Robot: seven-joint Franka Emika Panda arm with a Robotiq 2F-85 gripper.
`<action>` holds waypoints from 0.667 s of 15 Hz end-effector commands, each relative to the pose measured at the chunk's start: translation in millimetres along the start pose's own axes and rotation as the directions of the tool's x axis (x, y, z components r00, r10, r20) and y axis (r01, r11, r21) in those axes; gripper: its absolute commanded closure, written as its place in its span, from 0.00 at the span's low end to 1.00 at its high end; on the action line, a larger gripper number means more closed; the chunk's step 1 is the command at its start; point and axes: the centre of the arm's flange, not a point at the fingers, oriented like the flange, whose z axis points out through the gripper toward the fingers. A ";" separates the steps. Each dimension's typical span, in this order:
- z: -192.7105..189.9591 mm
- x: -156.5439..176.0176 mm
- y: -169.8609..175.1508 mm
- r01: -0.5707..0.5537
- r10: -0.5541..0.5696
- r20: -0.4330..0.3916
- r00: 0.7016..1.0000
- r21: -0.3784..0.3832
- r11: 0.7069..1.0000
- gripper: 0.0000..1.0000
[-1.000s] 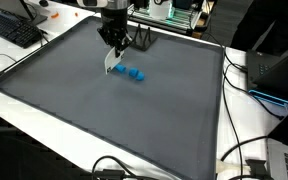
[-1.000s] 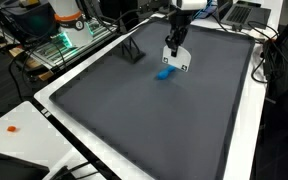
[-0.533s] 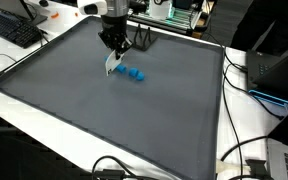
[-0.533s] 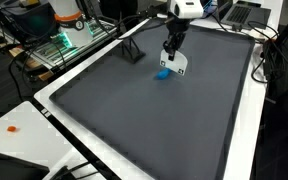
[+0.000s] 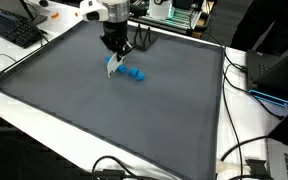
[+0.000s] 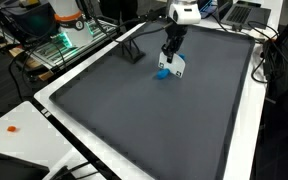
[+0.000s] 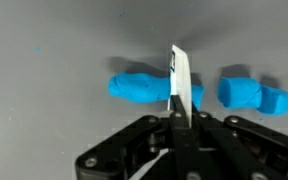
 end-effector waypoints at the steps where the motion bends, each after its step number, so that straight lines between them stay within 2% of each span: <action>1: 27.2 -6.8 2.4 -0.013 0.013 0.041 0.999 0.014 1.000 0.99; 8: 20.1 -8.4 -5.3 -0.043 0.038 0.065 0.997 0.087 0.995 0.99; 10: 17.0 -7.5 -5.1 -0.045 0.040 0.063 0.997 0.081 0.996 0.99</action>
